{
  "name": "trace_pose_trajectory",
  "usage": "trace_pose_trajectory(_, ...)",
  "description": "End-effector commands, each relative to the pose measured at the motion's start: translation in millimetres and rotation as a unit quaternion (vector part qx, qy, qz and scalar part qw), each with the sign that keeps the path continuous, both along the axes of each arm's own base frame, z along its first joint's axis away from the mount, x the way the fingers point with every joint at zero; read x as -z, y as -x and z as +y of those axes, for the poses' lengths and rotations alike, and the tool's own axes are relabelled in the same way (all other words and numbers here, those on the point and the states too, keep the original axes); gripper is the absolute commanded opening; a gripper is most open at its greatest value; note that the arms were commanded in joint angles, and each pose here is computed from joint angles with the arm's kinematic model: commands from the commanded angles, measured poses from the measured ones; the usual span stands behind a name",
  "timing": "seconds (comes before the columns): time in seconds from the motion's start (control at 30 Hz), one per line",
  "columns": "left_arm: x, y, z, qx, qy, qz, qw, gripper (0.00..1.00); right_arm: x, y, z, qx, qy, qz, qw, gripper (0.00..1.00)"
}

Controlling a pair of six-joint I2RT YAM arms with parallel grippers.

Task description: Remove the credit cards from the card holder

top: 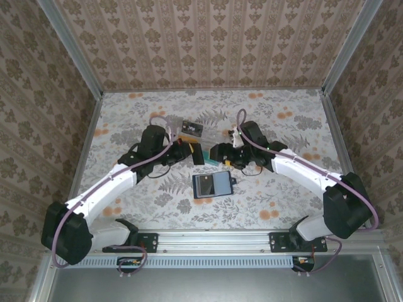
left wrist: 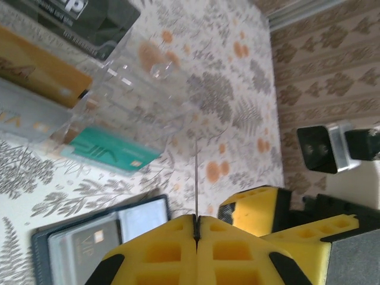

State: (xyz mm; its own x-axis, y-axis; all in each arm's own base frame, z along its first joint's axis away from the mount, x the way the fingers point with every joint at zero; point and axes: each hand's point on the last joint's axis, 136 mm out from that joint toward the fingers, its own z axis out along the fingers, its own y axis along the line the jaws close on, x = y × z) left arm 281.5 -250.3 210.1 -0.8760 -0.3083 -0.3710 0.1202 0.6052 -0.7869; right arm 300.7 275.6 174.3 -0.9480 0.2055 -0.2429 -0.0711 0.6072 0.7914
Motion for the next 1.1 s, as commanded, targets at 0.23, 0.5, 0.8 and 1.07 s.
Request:
trace_pose_trajectory(0.23, -55.0, -21.8, -1.7, -0.033, 0.124, -0.009, 0.992, 0.00, -74.4, -34.5, 31.6, 0.002, -0.174, -0.005, 0.985, 0.75)
trace_pose_trajectory(0.5, -66.3, -32.4, 2.5, -0.049, 0.178, -0.020, 0.983, 0.00, -94.9, -51.7, 38.8, 0.005, -0.249, -0.005, 0.969, 0.53)
trace_pose_trajectory(0.8, -64.3, -40.9, 14.5, -0.074, 0.183, -0.024, 0.980, 0.00, -102.6, -50.3, 47.3, -0.018, -0.297, 0.021, 0.954, 0.32)
trace_pose_trajectory(1.07, -45.0, -42.6, 23.7, -0.090, 0.162, -0.001, 0.983, 0.00, -76.3, -53.2, 41.6, -0.001, -0.249, 0.007, 0.969, 0.06)
